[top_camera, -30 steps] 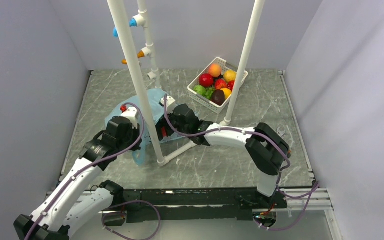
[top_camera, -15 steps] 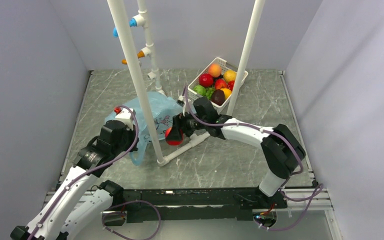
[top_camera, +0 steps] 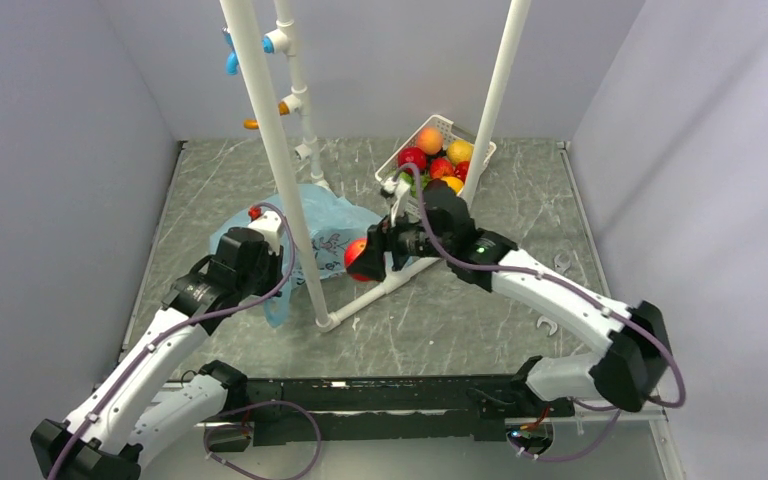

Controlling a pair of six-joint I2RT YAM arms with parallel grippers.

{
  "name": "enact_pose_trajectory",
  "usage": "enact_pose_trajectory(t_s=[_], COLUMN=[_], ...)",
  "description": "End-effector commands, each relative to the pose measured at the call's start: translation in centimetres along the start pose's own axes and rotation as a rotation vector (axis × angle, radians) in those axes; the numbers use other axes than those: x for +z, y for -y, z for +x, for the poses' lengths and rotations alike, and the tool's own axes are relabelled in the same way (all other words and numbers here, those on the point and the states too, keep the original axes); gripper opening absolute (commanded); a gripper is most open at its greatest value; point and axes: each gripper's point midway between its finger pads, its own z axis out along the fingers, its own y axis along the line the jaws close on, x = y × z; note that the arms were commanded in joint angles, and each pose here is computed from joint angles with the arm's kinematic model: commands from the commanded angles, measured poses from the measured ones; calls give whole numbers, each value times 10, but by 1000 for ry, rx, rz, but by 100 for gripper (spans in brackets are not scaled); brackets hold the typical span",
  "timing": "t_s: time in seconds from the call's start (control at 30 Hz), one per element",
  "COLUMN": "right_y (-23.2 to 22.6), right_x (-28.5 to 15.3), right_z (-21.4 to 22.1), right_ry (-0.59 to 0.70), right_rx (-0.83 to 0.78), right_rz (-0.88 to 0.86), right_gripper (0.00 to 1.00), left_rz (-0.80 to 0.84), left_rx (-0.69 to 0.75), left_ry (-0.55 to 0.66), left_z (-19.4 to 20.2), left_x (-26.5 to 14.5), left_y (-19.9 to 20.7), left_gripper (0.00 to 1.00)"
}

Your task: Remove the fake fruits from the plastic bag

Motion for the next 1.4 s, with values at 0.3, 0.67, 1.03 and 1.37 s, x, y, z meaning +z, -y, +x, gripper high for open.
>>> enact_pose_trajectory(t_s=[0.3, 0.67, 1.03, 1.37], right_y=[82, 194, 301, 363], right_x=[-85, -63, -51, -94], right_z=[-137, -167, -183, -160], right_ry=[499, 374, 208, 137], right_rx=[-158, -225, -288, -218], right_rz=[727, 1210, 1551, 1747], right_gripper=[0, 0, 0, 7], left_rz=[-6, 2, 18, 26], left_rx=[55, 61, 70, 73], left_ry=[68, 45, 44, 45], left_z=[-17, -15, -16, -16], left_x=[-1, 0, -1, -1], left_y=[-2, 0, 2, 4], left_gripper=[0, 0, 0, 0])
